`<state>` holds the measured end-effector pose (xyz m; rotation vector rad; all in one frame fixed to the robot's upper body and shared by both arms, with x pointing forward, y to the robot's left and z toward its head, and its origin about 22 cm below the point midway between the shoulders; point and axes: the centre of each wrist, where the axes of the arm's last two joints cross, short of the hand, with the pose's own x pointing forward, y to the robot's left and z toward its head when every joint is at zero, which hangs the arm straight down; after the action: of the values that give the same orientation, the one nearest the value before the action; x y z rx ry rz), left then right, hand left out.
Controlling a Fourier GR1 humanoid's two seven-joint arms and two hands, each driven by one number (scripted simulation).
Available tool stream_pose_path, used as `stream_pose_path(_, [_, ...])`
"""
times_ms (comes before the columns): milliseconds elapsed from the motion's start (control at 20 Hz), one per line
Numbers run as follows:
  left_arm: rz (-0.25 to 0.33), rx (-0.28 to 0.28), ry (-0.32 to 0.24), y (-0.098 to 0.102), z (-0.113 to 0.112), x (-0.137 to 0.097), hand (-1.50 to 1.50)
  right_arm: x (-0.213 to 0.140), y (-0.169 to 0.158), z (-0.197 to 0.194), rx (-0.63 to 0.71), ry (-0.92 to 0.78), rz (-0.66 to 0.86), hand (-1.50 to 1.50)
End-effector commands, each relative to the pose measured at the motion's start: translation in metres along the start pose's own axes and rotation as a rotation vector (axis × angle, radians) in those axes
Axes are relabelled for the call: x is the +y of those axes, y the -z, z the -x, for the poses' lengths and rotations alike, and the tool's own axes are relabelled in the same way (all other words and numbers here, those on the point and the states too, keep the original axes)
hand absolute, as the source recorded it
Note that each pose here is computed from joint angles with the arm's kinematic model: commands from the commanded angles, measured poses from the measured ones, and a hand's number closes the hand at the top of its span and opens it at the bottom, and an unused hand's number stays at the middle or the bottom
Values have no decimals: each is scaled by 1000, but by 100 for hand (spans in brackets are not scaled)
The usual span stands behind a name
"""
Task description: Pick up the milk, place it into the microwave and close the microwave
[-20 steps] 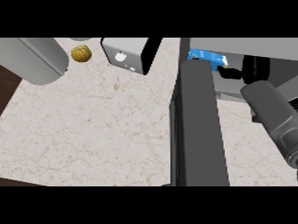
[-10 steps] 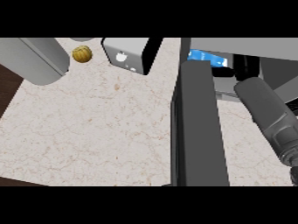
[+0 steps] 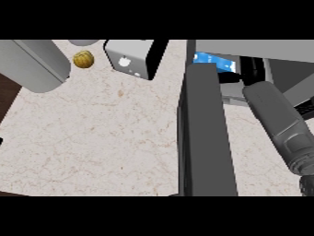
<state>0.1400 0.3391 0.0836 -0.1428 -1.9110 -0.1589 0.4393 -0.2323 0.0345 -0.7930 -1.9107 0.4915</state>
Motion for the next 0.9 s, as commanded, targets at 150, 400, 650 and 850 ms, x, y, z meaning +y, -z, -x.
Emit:
stream_pose_path(150, [73, -4, -51, 5, 12, -15, -150, -4, 0, 3, 14, 259, -28, -150])
stream_pose_path(400, [114, -18, -53, 25, 16, -26, -150, 13, -37, 23, 51, 404, -60, -150])
stream_pose_path(650, [147, 4, -93, 26, 10, -44, 150, 33, -78, 37, 93, 552, -100, -150])
stream_pose_path(850, [177, 44, -104, 30, 17, -53, 150, 16, -95, 60, 109, 675, -134, -150])
